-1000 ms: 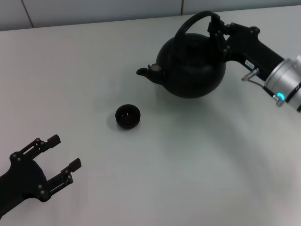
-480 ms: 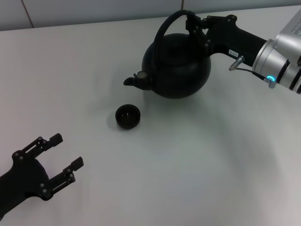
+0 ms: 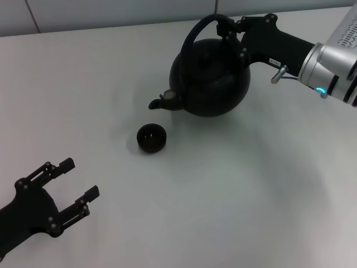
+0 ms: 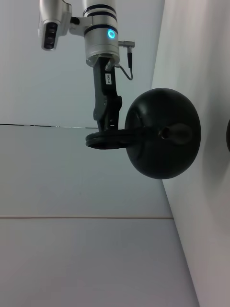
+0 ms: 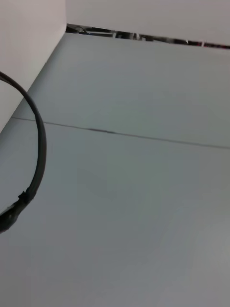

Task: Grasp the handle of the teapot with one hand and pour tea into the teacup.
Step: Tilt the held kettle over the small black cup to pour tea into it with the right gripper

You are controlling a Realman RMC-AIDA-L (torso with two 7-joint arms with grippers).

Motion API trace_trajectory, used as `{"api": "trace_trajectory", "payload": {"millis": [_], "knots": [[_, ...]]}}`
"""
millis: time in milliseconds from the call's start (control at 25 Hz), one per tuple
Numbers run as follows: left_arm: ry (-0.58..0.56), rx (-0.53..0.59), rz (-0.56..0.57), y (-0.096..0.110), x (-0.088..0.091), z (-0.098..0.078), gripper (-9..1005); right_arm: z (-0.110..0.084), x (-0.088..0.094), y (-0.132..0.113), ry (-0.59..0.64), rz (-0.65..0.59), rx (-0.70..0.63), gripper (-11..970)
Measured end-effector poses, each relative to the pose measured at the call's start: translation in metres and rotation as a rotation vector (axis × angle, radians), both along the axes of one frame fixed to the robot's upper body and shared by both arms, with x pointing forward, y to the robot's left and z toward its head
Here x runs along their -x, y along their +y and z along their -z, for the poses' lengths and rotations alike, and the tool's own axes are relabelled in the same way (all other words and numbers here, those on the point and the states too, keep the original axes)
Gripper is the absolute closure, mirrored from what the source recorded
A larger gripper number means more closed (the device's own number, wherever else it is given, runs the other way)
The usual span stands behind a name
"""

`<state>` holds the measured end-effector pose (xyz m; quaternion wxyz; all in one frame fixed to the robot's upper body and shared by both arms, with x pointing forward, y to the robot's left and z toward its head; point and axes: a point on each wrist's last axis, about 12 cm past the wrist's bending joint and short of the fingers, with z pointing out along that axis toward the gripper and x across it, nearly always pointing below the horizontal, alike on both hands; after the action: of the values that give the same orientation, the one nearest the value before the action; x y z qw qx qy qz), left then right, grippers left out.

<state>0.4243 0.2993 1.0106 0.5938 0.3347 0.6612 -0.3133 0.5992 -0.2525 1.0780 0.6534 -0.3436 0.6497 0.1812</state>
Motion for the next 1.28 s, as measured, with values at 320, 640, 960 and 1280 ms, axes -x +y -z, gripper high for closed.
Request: {"api": "trace_trajectory", "payload": {"millis": [320,640,960,1280], "knots": [[0.0,0.001,0.0,0.0,0.0,0.0,259,-0.005,-0.004,0.002,-0.065,-0.042,0.094,875],[0.0,0.006,0.005,-0.002,-0.001,0.0,259,-0.007,-0.006,0.005,-0.133,-0.058,0.156,876],[-0.003,0.008,0.005,-0.003,-0.003,-0.001,259,-0.013,-0.011,0.012,-0.192,-0.078,0.196,875],[-0.005,0.012,-0.001,-0.002,-0.003,-0.001,259,-0.016,-0.014,0.017,-0.229,-0.11,0.237,874]]}}
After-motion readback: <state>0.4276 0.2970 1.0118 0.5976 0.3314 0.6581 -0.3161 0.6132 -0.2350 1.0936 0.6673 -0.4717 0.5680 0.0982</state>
